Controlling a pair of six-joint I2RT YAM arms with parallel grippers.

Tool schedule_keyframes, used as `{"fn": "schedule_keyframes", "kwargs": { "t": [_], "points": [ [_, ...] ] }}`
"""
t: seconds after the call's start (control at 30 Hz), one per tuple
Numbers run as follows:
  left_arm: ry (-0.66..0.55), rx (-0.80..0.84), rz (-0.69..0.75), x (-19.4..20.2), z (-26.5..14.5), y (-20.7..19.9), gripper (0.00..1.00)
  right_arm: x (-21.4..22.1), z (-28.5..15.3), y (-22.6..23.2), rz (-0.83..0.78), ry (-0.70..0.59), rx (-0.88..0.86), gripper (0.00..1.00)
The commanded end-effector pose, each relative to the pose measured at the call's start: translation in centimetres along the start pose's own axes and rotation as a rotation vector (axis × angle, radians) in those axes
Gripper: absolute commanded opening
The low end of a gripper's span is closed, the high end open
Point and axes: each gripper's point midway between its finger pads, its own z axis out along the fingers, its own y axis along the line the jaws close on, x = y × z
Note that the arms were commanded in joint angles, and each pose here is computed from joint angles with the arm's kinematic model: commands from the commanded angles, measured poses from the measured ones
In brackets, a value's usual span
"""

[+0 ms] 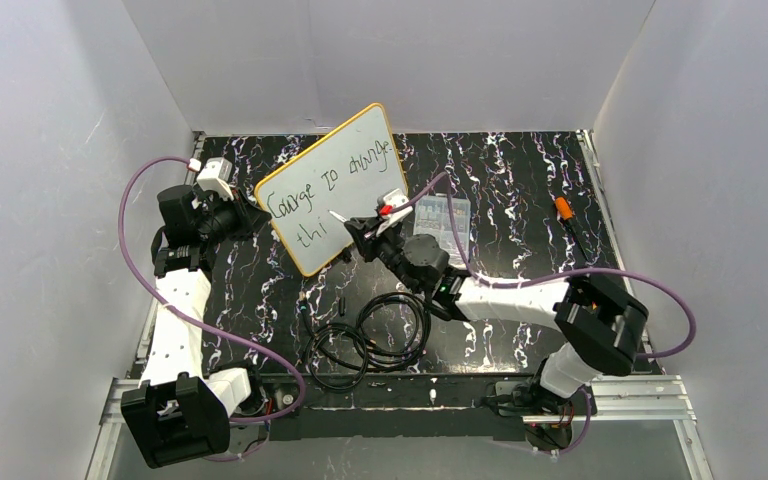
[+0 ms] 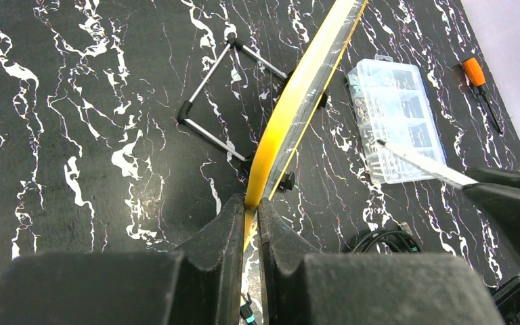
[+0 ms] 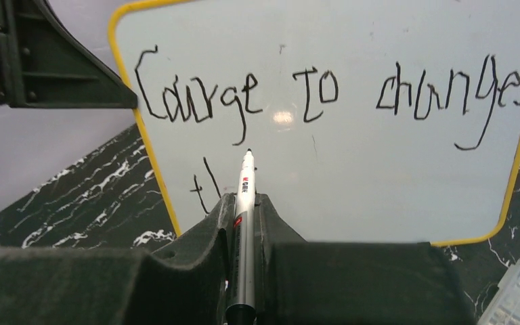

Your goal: Write a sentence on the whiteboard

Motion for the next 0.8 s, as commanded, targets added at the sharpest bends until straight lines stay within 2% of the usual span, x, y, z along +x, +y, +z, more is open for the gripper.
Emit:
{"fn": "schedule_keyframes", "kwargs": {
  "t": [0.0, 0.27, 0.77],
  "points": [
    [-0.005, 0.032, 0.003, -0.4, -0.3, -0.9, 0.0, -1.7, 0.0, -0.5, -0.001, -0.022, -0.035, 0.01],
    [-0.004, 0.033, 0.002, -0.3, -0.3, -0.9, 0.0, -0.1, 2.3, -0.4, -0.002, 0.013, -0.091, 0.01],
    [0.0, 0.033, 0.001, -0.2, -0.2, -0.8, 0.0, 3.4, 4.7, -0.9, -0.017, 0.058, -0.066, 0.01]
  ]
}}
